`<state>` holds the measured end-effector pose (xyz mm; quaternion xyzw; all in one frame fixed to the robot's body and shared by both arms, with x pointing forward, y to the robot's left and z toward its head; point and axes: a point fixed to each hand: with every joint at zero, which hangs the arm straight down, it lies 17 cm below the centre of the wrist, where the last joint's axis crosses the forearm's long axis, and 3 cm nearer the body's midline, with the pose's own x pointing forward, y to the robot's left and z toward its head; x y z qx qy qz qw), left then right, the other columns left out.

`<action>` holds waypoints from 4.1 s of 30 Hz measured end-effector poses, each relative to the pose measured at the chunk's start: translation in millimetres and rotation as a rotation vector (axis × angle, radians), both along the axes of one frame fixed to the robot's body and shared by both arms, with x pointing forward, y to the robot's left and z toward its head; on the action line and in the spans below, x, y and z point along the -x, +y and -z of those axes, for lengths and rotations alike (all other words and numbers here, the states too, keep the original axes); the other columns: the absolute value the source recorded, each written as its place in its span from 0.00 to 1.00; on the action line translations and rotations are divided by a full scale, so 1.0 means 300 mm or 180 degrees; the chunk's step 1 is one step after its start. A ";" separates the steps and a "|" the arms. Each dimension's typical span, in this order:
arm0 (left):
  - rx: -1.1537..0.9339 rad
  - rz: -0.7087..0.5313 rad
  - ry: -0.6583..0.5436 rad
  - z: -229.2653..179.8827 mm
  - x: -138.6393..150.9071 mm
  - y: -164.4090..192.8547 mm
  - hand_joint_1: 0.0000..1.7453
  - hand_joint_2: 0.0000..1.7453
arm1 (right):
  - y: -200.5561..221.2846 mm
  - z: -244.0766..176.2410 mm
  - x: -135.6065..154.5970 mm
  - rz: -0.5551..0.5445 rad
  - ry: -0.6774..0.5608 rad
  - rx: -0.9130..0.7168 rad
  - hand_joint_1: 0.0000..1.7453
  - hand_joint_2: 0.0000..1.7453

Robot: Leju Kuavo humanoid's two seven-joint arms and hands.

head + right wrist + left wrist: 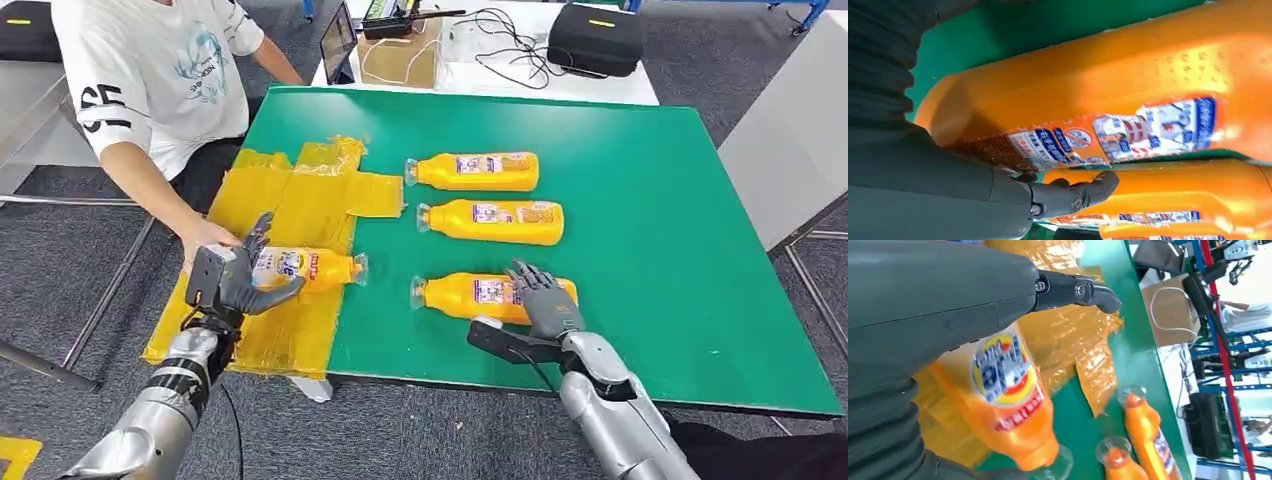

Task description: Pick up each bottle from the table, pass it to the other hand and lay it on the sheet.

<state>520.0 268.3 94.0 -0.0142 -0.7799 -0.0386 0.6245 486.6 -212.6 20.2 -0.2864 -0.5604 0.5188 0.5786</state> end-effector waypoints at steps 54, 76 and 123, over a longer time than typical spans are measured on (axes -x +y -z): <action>0.0915 0.0943 0.0433 -0.060 0.042 -0.492 0.00 1.00 | 0.512 -0.306 -0.049 0.0108 -0.0542 -0.2396 1.00 1.00; 0.1251 0.1123 0.0372 -0.134 0.071 -0.554 0.00 1.00 | 0.728 -0.271 0.058 -0.0361 -0.0321 -0.2165 1.00 1.00; 0.1997 0.1432 0.0313 -0.189 0.140 -0.469 1.00 1.00 | 0.614 -0.039 0.106 -0.0168 -0.0050 -0.1455 0.00 1.00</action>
